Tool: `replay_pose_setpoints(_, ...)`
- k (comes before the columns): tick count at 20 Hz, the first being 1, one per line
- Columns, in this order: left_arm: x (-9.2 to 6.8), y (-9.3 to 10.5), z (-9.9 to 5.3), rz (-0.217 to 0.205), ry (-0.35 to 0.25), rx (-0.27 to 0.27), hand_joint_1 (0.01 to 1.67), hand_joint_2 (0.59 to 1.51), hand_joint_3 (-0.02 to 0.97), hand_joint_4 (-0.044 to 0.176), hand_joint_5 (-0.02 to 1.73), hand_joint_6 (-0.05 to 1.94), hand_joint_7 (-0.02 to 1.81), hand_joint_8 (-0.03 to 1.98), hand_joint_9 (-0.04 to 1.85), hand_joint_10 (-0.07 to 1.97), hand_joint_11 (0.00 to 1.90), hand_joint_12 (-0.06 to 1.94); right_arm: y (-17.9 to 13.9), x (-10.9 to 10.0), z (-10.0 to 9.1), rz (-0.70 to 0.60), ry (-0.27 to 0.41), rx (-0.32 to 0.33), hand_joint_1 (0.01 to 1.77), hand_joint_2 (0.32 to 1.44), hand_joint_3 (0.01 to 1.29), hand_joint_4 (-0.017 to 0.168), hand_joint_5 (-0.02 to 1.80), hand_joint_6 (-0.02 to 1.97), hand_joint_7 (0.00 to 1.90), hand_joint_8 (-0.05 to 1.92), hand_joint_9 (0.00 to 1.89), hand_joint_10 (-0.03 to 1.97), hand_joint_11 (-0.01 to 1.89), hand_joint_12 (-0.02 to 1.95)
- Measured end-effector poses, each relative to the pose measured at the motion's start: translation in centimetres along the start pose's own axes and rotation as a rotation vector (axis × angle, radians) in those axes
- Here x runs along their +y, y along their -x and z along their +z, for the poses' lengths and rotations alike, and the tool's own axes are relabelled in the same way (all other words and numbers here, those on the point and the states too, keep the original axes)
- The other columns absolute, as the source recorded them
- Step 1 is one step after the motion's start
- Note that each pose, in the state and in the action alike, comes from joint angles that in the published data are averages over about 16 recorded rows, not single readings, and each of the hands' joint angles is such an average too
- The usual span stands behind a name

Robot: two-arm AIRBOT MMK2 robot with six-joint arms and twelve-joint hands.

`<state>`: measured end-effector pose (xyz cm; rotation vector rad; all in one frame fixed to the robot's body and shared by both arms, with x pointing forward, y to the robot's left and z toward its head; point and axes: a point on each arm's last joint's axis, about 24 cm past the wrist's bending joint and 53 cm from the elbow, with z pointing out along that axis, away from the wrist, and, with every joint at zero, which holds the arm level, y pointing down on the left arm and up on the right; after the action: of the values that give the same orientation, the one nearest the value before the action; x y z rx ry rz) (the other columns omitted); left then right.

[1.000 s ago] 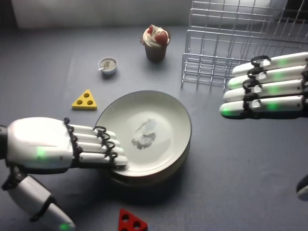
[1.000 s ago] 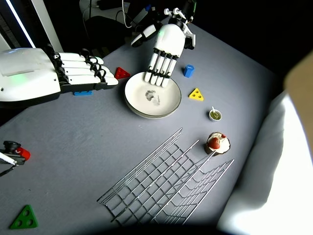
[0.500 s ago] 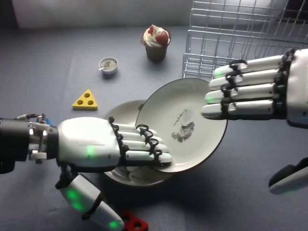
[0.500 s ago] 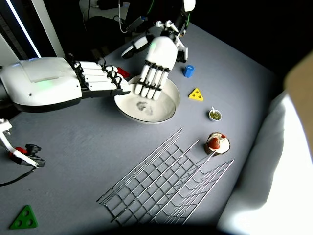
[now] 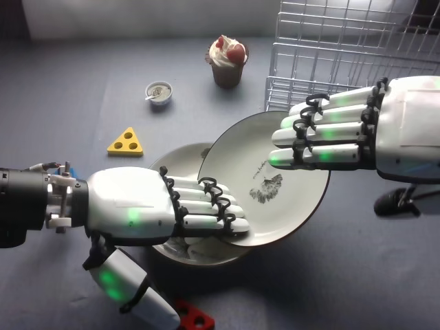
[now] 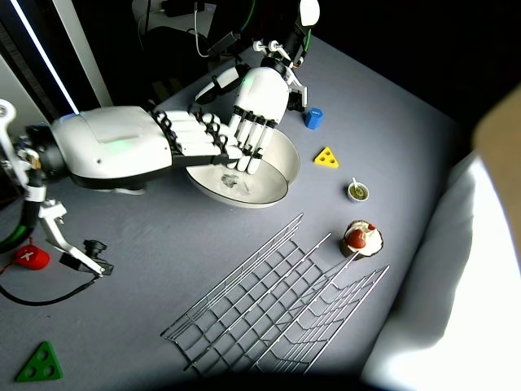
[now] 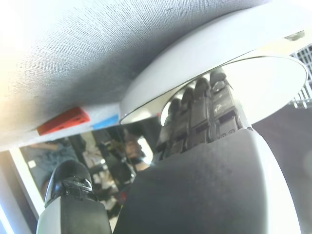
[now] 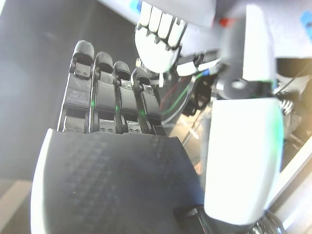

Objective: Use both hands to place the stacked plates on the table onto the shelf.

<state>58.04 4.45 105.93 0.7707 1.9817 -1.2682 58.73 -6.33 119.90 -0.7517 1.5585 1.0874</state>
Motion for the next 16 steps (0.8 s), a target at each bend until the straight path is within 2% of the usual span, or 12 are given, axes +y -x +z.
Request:
replay_pose_setpoints(3, 0.1, 0.1, 0.0, 0.001, 0.0, -0.001, 0.09, 0.953, 0.006, -0.004, 0.05, -0.02, 0.05, -0.02, 0.07, -0.02, 0.1, -0.02, -0.6, -0.6, 0.9, 0.01, -0.012, 0.008, 1.15, 0.91, 0.02, 0.003, 0.14, 0.02, 0.13, 0.01, 0.17, 0.0, 0.23, 0.02)
replay_pose_setpoints(6, 0.1, 0.1, 0.0, 0.003, -0.001, -0.001, 0.09, 0.955, 0.006, -0.004, 0.06, -0.02, 0.05, -0.02, 0.08, -0.02, 0.1, -0.02, -1.3, -1.2, 2.0, 0.018, -0.023, 0.017, 1.26, 0.92, 0.02, 0.003, 0.17, 0.02, 0.14, 0.01, 0.16, 0.0, 0.23, 0.02)
replay_pose_setpoints(16, 0.2, 0.3, 0.0, 0.008, 0.0, -0.002, 0.09, 0.952, 0.005, -0.004, 0.06, -0.02, 0.06, -0.02, 0.08, -0.02, 0.1, -0.01, -3.1, -2.2, 5.6, 0.058, -0.042, 0.024, 1.35, 0.95, 0.02, 0.003, 0.26, 0.02, 0.23, 0.02, 0.21, 0.0, 0.24, 0.03)
